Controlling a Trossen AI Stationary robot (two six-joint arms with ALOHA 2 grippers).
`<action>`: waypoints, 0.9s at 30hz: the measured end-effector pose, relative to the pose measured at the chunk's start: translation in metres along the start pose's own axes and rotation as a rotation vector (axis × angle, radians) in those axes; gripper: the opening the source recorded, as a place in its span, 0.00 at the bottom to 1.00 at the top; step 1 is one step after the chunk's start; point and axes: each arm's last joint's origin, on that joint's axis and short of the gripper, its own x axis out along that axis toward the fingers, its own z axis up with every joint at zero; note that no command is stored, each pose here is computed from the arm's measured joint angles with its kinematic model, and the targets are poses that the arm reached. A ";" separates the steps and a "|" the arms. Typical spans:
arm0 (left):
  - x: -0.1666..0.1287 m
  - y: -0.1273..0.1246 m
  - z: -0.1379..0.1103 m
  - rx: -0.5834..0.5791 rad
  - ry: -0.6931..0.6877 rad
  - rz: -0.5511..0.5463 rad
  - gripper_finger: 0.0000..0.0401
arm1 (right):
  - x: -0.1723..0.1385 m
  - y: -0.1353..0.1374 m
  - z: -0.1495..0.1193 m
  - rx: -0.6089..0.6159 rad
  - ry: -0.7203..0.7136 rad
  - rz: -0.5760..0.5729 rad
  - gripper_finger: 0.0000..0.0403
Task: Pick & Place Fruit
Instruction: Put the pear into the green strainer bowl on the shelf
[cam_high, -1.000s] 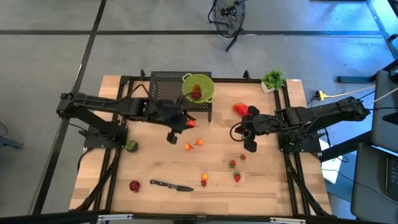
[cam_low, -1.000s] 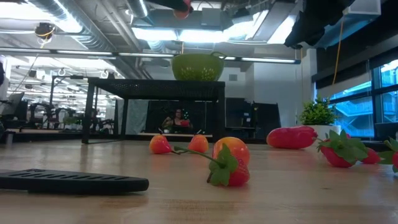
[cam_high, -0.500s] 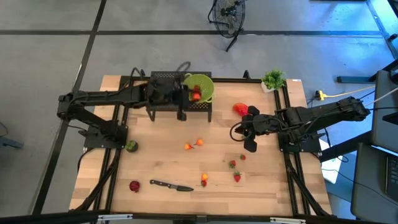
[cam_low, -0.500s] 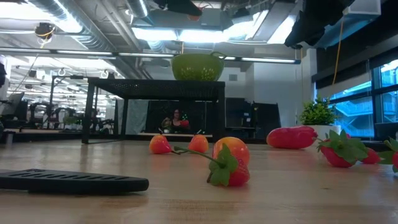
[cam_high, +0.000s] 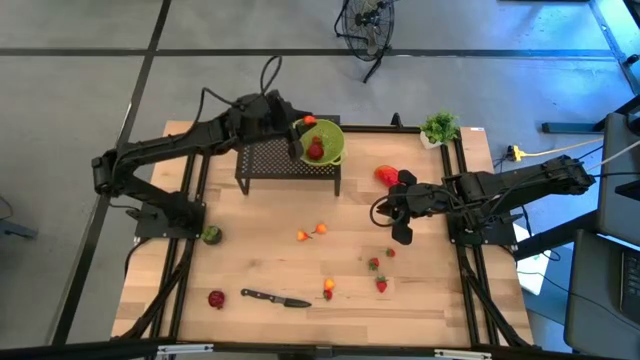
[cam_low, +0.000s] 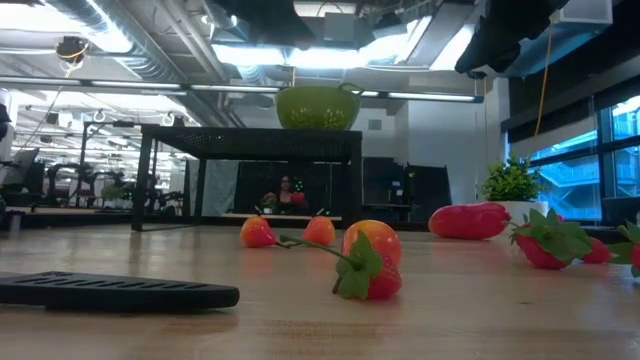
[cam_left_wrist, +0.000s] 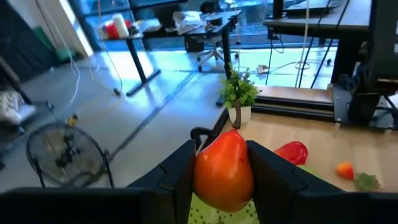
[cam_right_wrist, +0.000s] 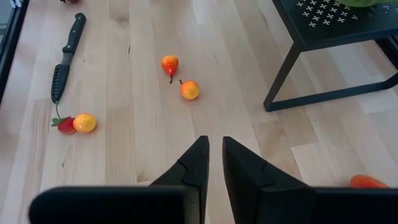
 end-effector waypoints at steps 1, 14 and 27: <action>0.000 0.001 -0.001 -0.012 0.007 0.002 0.31 | 0.000 0.000 0.000 0.000 0.000 0.000 0.11; 0.003 0.005 0.009 -0.049 0.074 0.033 0.31 | 0.000 0.000 0.000 -0.001 0.000 0.000 0.07; 0.053 0.000 0.003 -0.026 0.344 -0.038 0.31 | 0.000 0.000 0.000 -0.001 0.000 0.000 0.10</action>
